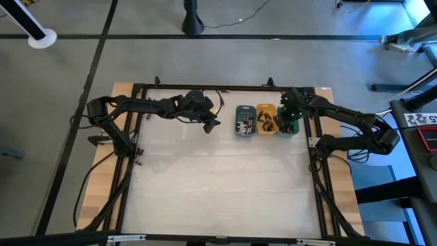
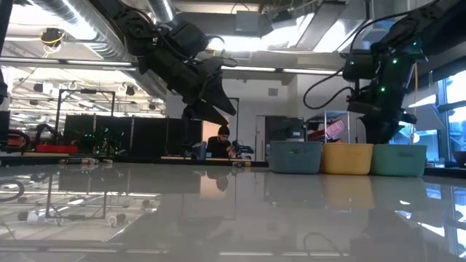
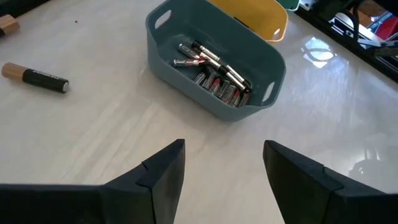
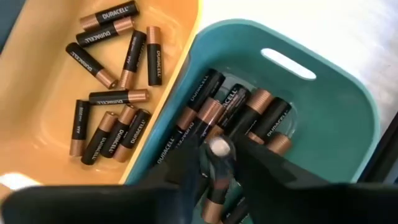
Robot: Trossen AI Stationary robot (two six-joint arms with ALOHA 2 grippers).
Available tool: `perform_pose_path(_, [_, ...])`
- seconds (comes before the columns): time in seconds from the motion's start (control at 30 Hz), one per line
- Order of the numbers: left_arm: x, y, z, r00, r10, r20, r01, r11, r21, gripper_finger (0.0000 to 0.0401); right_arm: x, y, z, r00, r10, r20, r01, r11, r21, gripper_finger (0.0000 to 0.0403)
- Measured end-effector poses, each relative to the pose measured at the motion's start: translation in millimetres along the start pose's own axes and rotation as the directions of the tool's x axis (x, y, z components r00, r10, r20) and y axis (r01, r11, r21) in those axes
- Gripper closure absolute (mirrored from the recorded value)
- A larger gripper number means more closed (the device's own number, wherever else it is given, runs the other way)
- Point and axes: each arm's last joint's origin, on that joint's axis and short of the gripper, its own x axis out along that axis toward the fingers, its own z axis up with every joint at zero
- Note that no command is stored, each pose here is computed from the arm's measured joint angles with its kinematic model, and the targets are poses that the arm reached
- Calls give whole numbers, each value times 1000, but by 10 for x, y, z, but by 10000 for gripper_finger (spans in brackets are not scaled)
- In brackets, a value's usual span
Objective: Sort batteries
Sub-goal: Put the black battery into the green bin
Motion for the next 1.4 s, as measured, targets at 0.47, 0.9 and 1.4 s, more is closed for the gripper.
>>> perform_pose_path(0.47, [3,10,-10,992,126,24,-126,992,4,194,-217,9,83,997,6,80,-5,1000,-11,222])
perform_pose_path(0.9, [-78,423,640,957,290,-22,-285,950,127,194,-801,87,443,933,87,351,-74,996,-51,224])
perform_pose_path(1.4, [861,1039,1024,796,378,-472,136,649,748,194,-760,73,337,967,99,233,-88,994,-58,223])
